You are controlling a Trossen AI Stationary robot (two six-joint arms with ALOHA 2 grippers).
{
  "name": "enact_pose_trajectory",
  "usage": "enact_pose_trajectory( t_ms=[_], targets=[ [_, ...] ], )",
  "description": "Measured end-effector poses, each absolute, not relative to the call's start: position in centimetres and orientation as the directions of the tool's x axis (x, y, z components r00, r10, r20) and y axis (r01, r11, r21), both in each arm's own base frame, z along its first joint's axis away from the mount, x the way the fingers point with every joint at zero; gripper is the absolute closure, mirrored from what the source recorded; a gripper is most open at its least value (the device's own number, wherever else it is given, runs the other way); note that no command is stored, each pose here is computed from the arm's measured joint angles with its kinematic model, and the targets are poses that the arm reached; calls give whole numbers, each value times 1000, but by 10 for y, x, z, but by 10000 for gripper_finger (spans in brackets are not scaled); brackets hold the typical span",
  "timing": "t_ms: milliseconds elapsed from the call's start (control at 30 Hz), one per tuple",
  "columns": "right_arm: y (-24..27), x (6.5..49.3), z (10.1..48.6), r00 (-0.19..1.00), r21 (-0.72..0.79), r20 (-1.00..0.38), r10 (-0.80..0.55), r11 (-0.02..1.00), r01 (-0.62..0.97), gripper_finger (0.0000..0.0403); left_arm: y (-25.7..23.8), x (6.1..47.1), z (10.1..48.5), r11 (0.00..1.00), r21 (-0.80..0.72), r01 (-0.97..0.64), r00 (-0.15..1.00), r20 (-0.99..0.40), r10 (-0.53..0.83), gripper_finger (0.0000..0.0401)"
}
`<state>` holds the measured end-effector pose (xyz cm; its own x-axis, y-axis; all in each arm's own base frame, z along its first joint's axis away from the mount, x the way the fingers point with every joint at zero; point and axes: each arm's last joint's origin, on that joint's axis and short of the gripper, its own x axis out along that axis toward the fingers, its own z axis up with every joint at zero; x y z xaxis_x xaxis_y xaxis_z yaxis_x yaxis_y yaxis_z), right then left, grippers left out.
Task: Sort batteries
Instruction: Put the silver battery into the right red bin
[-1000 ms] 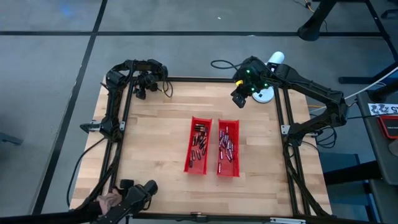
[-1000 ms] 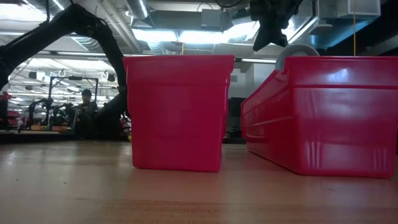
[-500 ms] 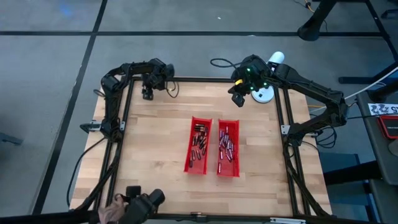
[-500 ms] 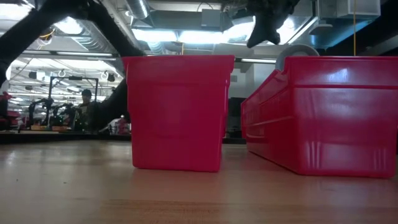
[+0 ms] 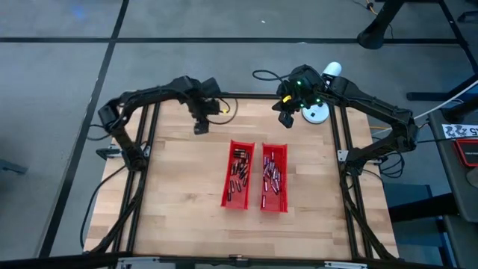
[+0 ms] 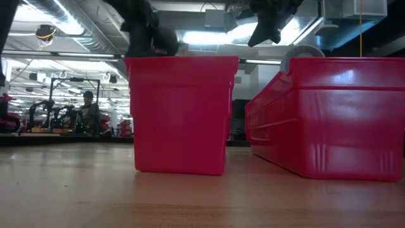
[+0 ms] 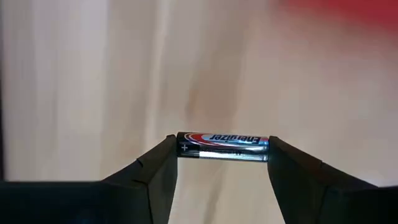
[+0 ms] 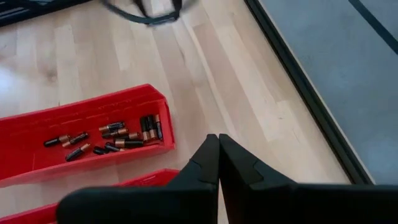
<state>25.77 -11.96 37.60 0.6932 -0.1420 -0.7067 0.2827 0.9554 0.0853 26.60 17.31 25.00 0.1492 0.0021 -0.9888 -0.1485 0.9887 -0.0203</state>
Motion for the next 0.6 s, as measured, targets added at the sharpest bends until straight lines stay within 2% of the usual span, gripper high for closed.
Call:
enact_pose_trajectory(
  t_ms=[167,267,433,600],
  targets=[
    [-120,258,376,693,92,-707,-143,953,290,397,144,288,279,995,-92,-28,454,-888,-69,196],
    [-120,258,376,692,119,-707,-143,941,316,397,133,300,291,993,-113,22,574,-812,-105,196],
    [-119,256,374,676,194,-724,-137,900,390,397,117,320,297,988,-118,101,680,-716,-156,196],
    [-116,247,372,605,218,-779,-164,834,507,397,91,344,297,974,-58,220,735,-646,-205,196]
  ],
)
